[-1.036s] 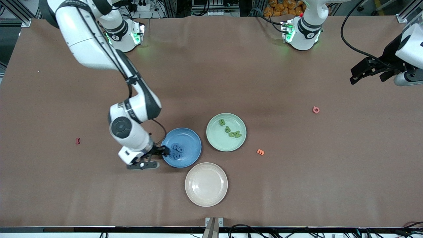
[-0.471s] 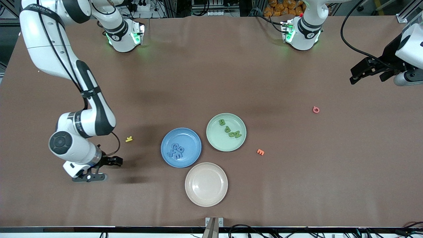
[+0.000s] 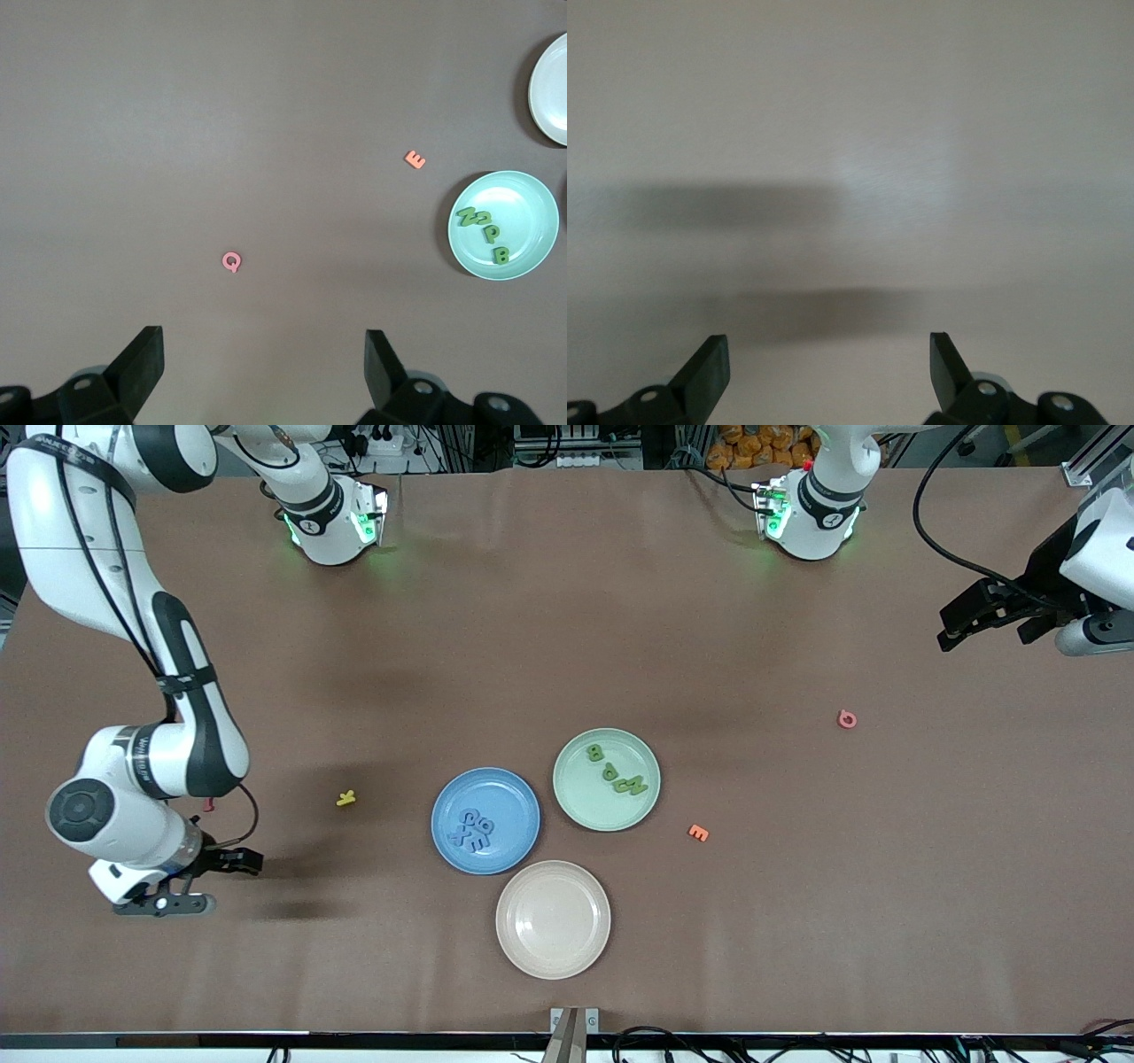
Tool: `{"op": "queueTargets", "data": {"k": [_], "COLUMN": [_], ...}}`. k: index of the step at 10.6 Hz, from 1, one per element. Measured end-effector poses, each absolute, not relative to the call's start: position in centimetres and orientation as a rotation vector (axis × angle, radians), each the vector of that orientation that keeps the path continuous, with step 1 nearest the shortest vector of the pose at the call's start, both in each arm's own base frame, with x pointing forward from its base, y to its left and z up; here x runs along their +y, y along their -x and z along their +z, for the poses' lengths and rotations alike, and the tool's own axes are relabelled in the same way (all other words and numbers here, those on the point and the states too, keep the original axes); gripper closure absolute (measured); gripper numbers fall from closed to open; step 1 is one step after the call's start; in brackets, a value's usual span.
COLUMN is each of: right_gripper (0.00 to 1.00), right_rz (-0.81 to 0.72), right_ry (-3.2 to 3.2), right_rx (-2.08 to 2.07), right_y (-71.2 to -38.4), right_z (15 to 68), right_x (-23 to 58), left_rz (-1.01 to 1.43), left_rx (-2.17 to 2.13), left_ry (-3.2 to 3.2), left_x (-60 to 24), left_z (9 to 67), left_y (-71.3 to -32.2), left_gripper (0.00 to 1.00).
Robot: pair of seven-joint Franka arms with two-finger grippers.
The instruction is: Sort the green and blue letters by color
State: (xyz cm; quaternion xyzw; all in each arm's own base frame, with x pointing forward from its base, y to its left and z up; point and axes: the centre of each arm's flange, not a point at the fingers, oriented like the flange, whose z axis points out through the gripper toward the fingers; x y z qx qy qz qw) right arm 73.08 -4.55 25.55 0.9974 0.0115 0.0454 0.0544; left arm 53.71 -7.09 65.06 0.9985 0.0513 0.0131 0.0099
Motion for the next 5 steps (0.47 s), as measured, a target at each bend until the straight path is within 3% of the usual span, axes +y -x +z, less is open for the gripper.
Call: {"op": "queueTargets", "data": {"k": [5], "right_gripper": [0.00], "right_rz": [0.014], "right_ry": [-3.001], "right_rx": [-0.001], "right_y": [-70.4], "right_z": [40.1], "right_x": [-4.4], "left_rz": [0.043], "left_rx": [0.160], "left_ry": [-3.117], "left_x": [-7.1], "left_z": [65.1], "left_y": [-53.8], "left_gripper": [0.00]}}
